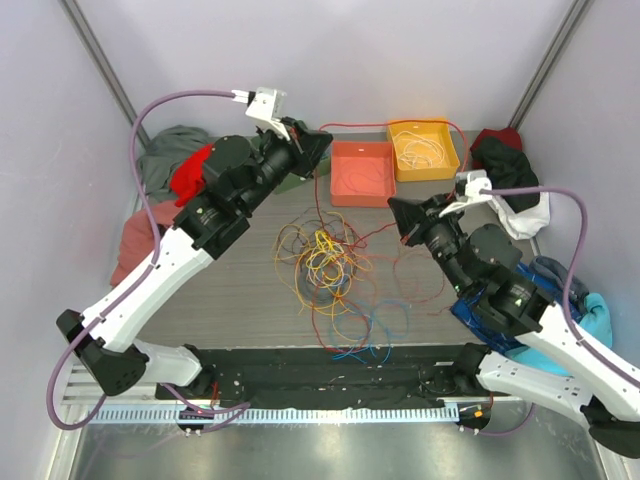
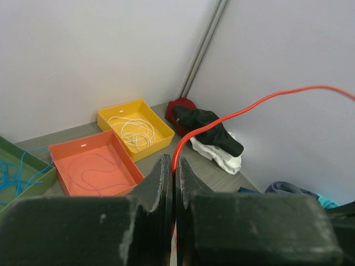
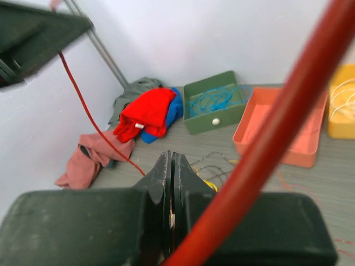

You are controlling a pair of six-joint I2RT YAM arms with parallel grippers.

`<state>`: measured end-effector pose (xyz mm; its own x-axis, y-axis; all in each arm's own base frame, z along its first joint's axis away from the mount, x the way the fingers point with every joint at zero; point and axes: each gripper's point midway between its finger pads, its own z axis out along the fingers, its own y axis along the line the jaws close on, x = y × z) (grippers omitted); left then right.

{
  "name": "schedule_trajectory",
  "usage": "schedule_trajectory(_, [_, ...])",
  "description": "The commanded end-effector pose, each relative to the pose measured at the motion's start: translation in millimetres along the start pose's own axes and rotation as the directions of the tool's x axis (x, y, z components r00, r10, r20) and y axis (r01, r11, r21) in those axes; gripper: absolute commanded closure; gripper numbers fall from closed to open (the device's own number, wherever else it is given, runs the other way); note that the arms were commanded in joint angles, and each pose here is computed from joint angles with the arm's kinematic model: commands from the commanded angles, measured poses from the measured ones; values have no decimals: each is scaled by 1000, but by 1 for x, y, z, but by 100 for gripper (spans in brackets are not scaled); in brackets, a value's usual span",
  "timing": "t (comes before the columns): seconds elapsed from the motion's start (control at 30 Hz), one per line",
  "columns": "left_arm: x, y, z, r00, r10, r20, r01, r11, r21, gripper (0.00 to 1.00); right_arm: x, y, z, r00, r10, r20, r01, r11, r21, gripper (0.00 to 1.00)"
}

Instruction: Untangle the cables

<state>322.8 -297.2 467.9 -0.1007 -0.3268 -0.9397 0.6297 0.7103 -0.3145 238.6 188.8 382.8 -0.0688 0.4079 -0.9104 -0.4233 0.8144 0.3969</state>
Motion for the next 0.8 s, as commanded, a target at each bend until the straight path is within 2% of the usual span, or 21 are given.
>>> schedule_trajectory(0.0, [-14, -3, -6, 998, -17, 65, 16, 1000, 19, 100, -59, 4, -6, 996, -83, 21, 82, 995, 59, 99])
schedule_trajectory(0.03, [1, 0, -9, 999, -25, 43, 24, 999, 27, 100, -60, 4, -5, 995, -104, -2, 104, 992, 69, 99])
schedule_trajectory(0.07, [-3, -7, -12, 997, -32, 74, 27, 997, 65, 100, -75, 9, -1, 994, -107, 11, 106, 991, 80, 99])
schedule_trajectory(0.13, [20, -17, -19, 998, -48, 37, 42, 987, 154, 99, -81, 12, 3, 993, -118, 0, 117, 989, 89, 99])
schedule_trajectory(0.17, [18, -24, -21, 996, -58, 63, 45, 979, 199, 98, -94, 16, 3, 994, -106, 22, 104, 991, 85, 99])
schedule_trajectory(0.33, [42, -46, -36, 992, -110, 59, 81, 925, 371, 94, -97, 35, 26, 996, -86, -11, 87, 994, 68, 99])
schedule_trajectory(0.37, [54, -45, -39, 991, -128, 42, 103, 919, 381, 94, -104, 40, 28, 997, -72, -3, 72, 996, 59, 99])
schedule_trajectory(0.4, [47, -49, -42, 986, -142, 86, 94, 907, 411, 94, -95, 44, 37, 997, -77, -29, 79, 996, 53, 99])
schedule_trajectory(0.53, [51, -52, -53, 976, -169, 138, 88, 883, 461, 95, -88, 54, 49, 995, -69, -66, 72, 997, 34, 99])
schedule_trajectory(0.77, [54, -61, -62, 966, -193, 172, 72, 839, 540, 98, -77, 69, 63, 992, -65, -111, 64, 998, -8, 99])
